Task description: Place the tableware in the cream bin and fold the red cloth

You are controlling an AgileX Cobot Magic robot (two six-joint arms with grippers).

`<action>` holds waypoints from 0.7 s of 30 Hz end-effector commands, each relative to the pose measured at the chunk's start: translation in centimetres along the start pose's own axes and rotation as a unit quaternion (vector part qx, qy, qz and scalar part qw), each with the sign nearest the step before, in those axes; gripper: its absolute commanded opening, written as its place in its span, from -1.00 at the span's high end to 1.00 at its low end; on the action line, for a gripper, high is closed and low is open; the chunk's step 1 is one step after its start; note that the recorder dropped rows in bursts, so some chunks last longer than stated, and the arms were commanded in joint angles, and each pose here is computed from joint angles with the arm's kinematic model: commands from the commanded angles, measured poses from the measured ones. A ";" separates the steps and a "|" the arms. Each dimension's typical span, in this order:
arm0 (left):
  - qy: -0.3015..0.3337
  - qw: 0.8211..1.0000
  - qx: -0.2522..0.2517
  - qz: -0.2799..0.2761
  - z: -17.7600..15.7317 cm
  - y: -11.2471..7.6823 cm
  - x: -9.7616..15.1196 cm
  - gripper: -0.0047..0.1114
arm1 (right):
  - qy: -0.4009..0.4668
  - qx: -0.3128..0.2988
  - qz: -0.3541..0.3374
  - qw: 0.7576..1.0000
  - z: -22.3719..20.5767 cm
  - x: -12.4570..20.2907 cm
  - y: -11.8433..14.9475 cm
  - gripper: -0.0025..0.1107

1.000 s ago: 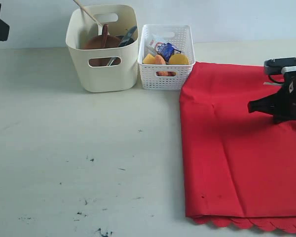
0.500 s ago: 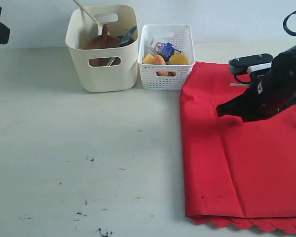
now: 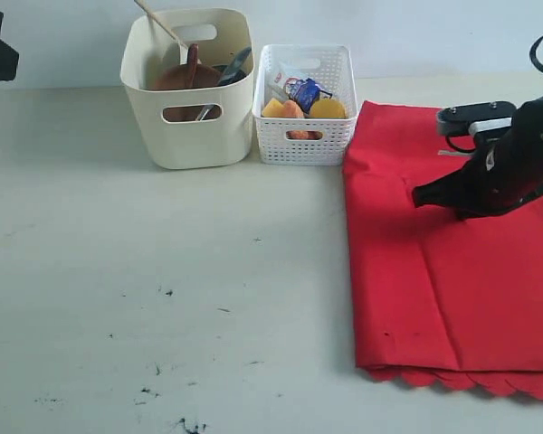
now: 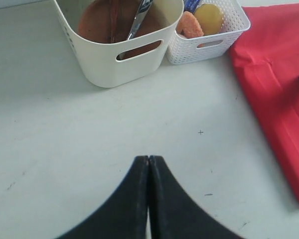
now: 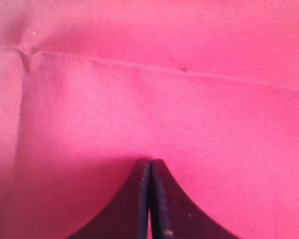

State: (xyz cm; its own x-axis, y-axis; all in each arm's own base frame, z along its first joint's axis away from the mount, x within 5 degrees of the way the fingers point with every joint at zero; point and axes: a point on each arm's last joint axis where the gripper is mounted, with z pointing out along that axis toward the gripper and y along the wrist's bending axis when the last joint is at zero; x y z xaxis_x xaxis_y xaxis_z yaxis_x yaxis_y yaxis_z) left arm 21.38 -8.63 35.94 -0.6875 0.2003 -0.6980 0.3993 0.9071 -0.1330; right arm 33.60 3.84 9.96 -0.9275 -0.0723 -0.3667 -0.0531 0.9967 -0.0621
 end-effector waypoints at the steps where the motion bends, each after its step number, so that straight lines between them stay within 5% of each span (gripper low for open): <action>1: -0.011 1.000 0.009 -0.006 -0.3 -0.2 -0.1 0.92 | 0.055 0.016 0.014 0.998 2.0 1.8 -1.5 0.96; 21: -0.013 0.999 0.041 -0.011 -0.3 -0.8 -0.1 0.92 | 0.035 0.034 -0.050 0.998 4.6 -5.2 -1.6 0.96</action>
State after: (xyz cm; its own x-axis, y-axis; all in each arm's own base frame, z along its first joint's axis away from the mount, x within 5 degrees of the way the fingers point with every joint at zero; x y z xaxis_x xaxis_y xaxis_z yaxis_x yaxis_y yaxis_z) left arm 21.17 -9.24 36.12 -0.6897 0.1776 -0.7019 0.4279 0.8820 -0.1973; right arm 40.06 2.98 9.79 -0.9089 -0.1443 -0.3912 -0.1007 0.9864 -0.1299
